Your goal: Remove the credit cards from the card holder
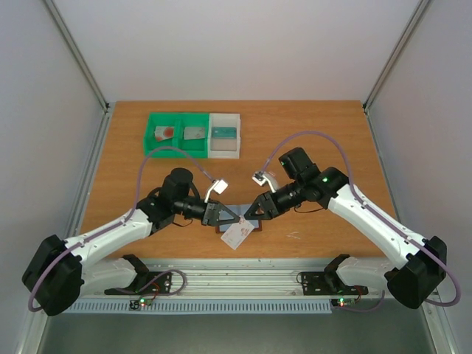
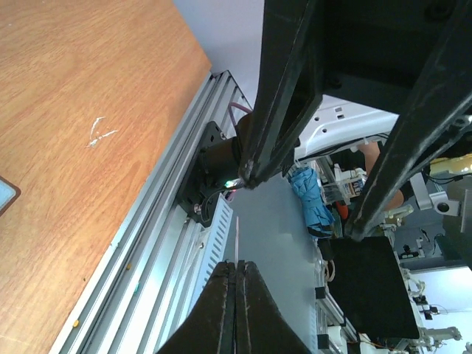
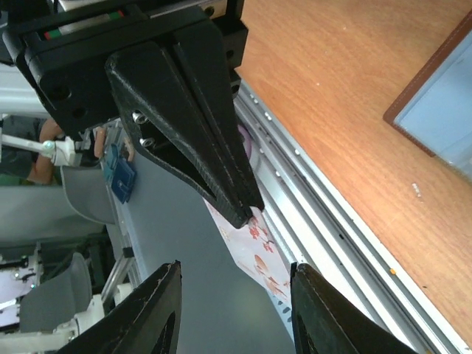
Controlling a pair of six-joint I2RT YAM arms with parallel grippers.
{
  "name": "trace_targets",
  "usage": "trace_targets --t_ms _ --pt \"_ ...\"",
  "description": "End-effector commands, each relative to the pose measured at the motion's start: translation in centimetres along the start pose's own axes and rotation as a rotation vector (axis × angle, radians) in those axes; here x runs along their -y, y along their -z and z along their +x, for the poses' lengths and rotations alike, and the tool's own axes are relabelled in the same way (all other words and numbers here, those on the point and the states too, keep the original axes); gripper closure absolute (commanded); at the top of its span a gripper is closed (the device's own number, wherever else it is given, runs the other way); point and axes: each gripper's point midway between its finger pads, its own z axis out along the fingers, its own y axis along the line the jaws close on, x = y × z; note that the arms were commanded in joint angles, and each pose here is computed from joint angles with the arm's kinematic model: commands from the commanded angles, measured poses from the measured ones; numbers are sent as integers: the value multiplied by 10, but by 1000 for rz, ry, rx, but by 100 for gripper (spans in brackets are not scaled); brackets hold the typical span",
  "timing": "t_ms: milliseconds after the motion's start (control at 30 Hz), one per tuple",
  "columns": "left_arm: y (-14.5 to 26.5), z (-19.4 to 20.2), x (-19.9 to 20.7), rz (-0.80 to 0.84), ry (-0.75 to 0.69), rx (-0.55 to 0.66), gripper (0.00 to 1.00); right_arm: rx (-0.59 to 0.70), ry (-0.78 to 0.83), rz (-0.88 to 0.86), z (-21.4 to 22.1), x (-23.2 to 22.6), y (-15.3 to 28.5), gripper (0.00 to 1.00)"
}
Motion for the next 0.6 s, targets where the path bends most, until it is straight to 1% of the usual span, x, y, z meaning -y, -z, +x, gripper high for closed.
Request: trace_targets --t_ms 0,133,233,300,433,467,500,533,567 --pt "3 -10 23 60 -76 22 100 -49 47 -57 8 -10 -10 59" --pt "7 -10 35 92 -103 23 100 -84 56 -39 14 -6 -19 59" --pt "10 -9 44 116 -126 24 100 -80 62 -39 15 -6 -19 62" --pt "11 -9 47 123 -135 27 99 -73 69 -44 14 -8 -18 70" --pt "12 -8 48 124 -137 25 100 -65 84 -85 14 -15 -17 95" --pt "12 -9 48 122 -138 28 100 -64 82 -83 14 -14 -17 98" --pt "12 -10 47 114 -136 33 100 -64 81 -80 14 -14 -18 99" --pt "12 -13 47 104 -135 43 96 -59 79 -76 15 -14 -17 99" --pt "13 -17 45 81 -130 63 85 -49 79 -73 15 -13 -16 99"
